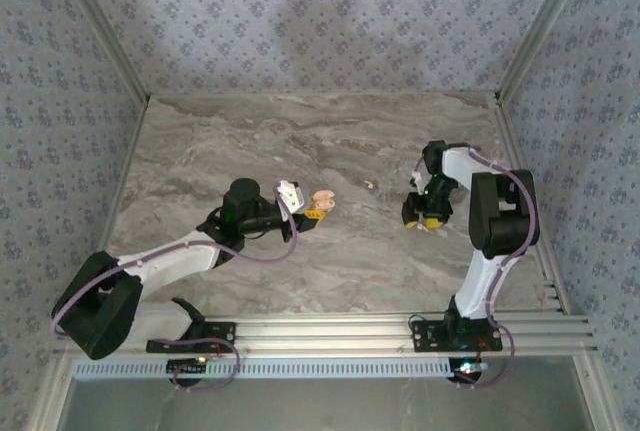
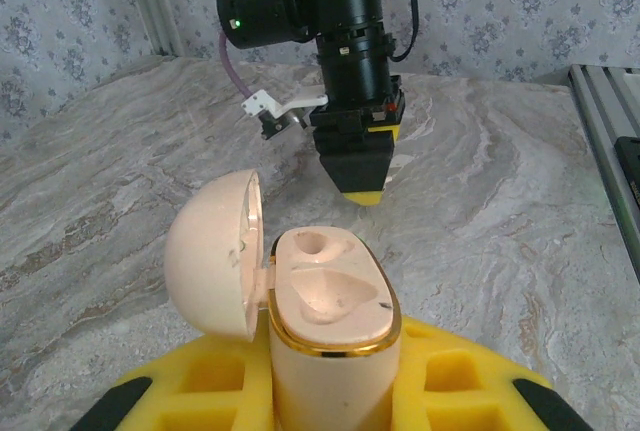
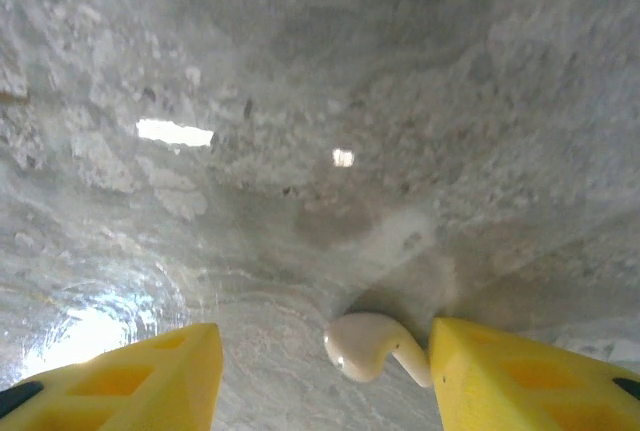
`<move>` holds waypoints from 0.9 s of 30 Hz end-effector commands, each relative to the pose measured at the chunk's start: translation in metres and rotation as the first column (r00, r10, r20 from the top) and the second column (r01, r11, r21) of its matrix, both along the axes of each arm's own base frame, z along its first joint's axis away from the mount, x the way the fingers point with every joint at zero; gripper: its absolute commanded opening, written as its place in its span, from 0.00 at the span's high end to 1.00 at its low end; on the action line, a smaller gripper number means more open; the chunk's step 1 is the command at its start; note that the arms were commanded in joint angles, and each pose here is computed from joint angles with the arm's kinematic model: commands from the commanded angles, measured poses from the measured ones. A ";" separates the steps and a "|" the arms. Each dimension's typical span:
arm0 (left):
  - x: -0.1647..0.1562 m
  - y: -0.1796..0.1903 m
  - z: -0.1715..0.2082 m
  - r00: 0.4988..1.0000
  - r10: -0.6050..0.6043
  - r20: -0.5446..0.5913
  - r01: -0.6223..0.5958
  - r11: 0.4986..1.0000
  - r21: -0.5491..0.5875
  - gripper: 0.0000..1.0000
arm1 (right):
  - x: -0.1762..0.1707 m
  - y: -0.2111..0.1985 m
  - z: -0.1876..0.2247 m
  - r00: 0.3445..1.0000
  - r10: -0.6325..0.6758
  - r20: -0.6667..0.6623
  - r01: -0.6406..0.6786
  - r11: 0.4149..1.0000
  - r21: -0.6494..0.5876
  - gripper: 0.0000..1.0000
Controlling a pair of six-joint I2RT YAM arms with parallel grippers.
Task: Insert wireless bluetooth earbuds into charging case
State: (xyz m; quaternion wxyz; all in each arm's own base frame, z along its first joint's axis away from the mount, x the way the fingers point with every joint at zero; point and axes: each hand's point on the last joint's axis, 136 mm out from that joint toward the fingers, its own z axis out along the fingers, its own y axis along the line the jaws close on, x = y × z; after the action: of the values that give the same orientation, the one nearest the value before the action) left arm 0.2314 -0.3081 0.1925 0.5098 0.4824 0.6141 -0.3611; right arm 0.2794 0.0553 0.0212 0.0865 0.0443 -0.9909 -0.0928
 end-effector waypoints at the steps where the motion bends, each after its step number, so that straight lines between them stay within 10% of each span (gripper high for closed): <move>1: -0.005 -0.001 0.009 0.999 -0.021 0.032 0.021 1.000 -0.014 0.84 | -0.026 0.008 0.006 0.997 -0.031 -0.078 0.033 0.999 0.030 0.42; 27: -0.011 -0.001 0.006 0.997 -0.053 0.048 0.053 0.999 0.001 0.84 | 0.003 -0.006 0.027 1.000 0.001 -0.018 -0.003 0.991 -0.137 0.52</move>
State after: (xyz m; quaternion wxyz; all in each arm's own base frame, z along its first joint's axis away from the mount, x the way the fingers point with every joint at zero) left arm 0.2275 -0.3080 0.1931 0.5098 0.4942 0.6053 -0.3597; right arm 0.2807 0.0462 0.0526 0.0889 0.0375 -0.9949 -0.0293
